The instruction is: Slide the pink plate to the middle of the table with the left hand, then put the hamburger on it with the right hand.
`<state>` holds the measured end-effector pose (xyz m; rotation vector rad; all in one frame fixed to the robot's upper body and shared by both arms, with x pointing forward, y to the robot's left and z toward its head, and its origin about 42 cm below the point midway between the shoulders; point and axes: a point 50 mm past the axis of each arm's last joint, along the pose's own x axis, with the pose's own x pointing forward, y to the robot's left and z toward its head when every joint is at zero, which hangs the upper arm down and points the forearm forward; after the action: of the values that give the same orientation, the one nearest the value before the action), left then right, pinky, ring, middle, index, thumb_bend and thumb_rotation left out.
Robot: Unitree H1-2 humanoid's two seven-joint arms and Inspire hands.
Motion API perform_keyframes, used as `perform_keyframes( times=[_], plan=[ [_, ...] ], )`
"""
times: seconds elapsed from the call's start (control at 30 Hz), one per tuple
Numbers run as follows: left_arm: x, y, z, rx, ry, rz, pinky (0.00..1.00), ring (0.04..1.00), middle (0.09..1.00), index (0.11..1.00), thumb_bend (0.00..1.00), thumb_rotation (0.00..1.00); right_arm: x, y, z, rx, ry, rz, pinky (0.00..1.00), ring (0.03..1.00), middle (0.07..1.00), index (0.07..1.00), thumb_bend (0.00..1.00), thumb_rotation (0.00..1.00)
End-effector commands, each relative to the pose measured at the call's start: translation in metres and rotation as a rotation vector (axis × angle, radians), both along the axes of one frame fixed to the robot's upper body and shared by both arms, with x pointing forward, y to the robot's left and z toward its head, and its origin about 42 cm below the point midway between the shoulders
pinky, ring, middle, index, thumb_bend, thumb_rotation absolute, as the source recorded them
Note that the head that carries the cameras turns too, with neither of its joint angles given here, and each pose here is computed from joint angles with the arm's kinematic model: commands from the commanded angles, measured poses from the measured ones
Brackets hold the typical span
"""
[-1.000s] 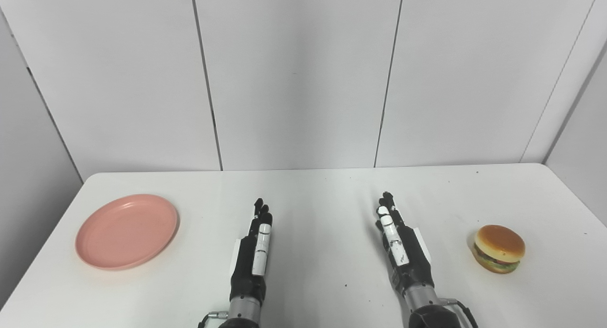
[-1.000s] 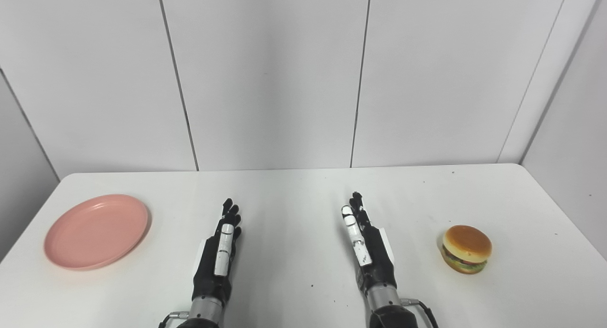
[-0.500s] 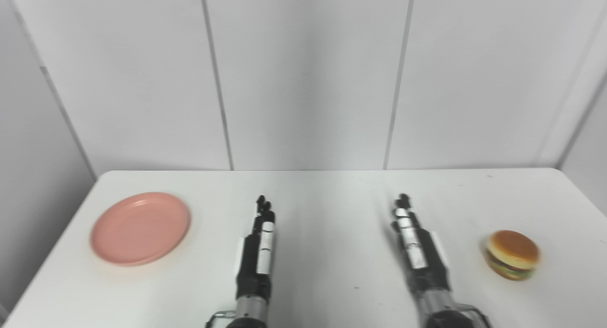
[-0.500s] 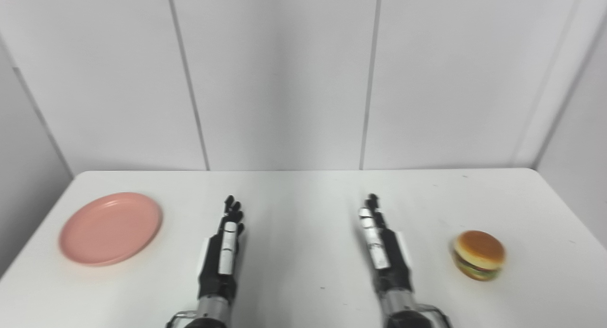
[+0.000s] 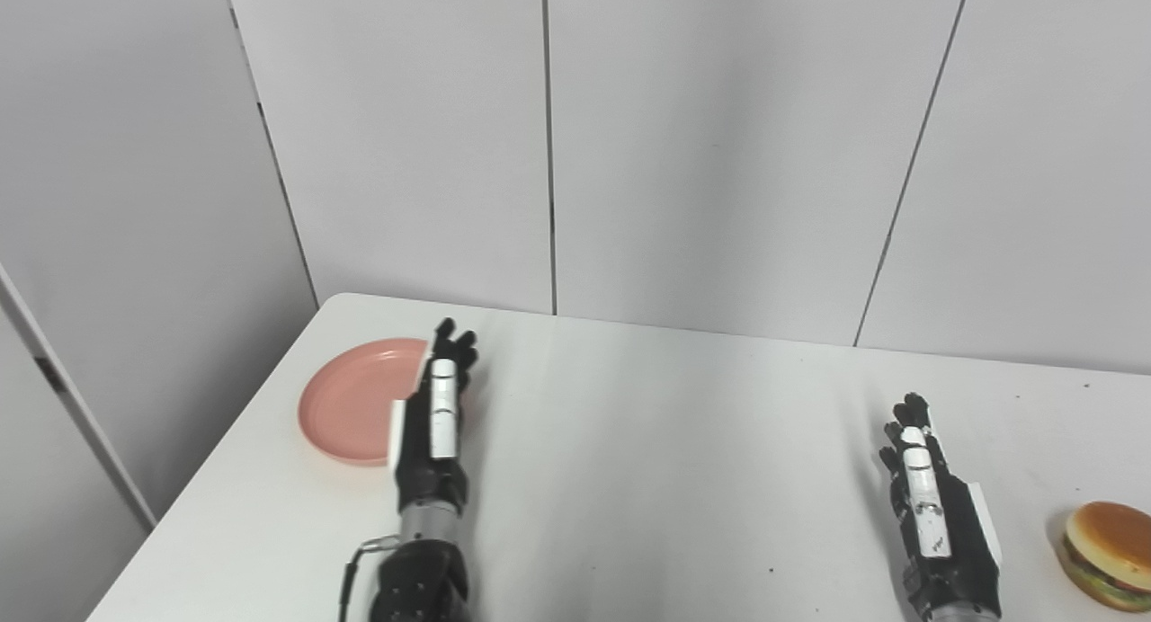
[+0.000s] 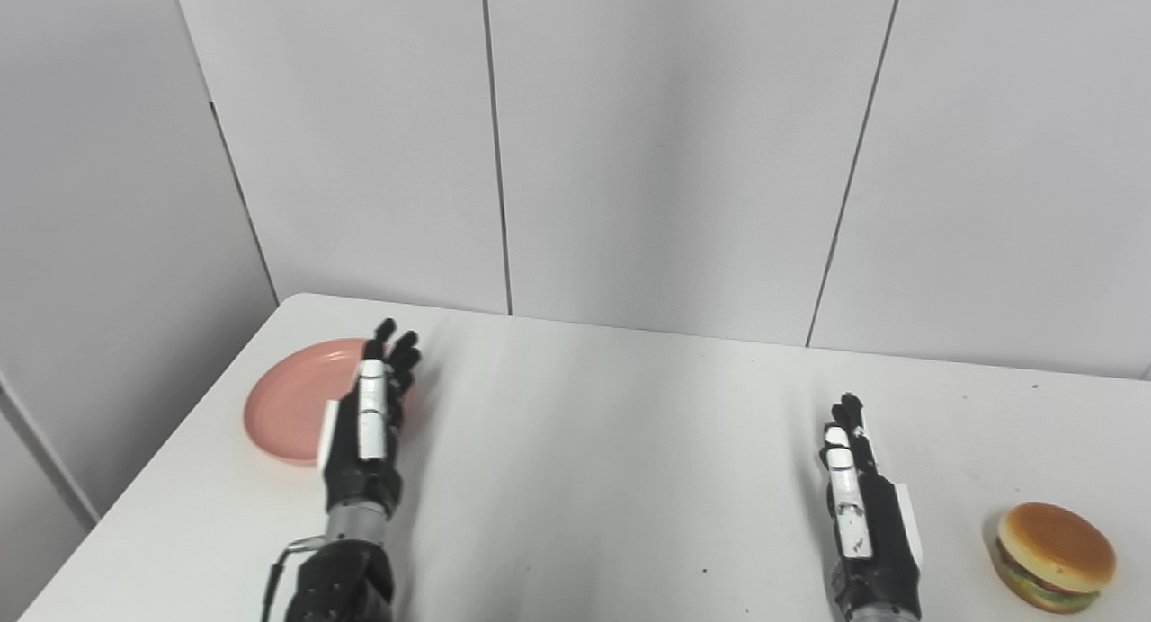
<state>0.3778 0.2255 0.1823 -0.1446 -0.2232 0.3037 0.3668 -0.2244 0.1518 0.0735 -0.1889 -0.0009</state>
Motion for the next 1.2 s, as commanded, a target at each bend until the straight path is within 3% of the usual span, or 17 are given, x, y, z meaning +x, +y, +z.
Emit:
perform_keyframes(
  times=[0.0,0.13,0.23,0.4,0.5,0.8,1.17],
  plan=[
    [0.014,0.020,0.028,-0.002,-0.086,0.052,0.96,0.848,0.820,0.814,0.76,1.00,0.004,0.003,0.015,0.017,-0.067,0.007,1.00,0.991,0.985,0.972,0.61,0.88],
    [0.021,0.043,0.036,0.023,-0.107,0.126,0.89,0.792,0.775,0.775,0.77,1.00,0.006,0.001,0.012,0.033,-0.083,0.027,1.00,0.996,0.993,0.975,0.59,0.85],
    [0.027,0.065,0.040,0.025,-0.124,0.170,0.90,0.790,0.776,0.781,0.77,1.00,0.006,0.001,0.012,0.025,-0.098,0.032,1.00,0.981,0.984,0.961,0.56,0.84],
    [0.034,0.102,0.041,0.051,-0.122,0.275,0.90,0.762,0.747,0.754,0.77,1.00,0.004,-0.001,0.011,-0.026,-0.129,0.058,1.00,1.000,1.000,0.999,0.52,0.92],
    [0.036,0.125,0.039,0.075,-0.111,0.337,0.74,0.709,0.711,0.716,0.75,1.00,0.003,-0.001,0.011,-0.030,-0.126,0.049,1.00,1.000,0.998,1.000,0.55,0.91],
    [0.043,0.167,0.029,0.074,-0.065,0.373,0.87,0.768,0.746,0.737,0.80,1.00,0.003,-0.002,0.011,-0.021,-0.146,0.050,1.00,0.988,0.986,0.991,0.53,0.90],
    [0.053,0.178,0.003,0.064,0.015,0.327,0.89,0.811,0.782,0.768,0.84,1.00,0.002,-0.004,0.011,-0.035,-0.153,0.048,1.00,0.979,0.982,0.968,0.54,0.91]
  ],
)
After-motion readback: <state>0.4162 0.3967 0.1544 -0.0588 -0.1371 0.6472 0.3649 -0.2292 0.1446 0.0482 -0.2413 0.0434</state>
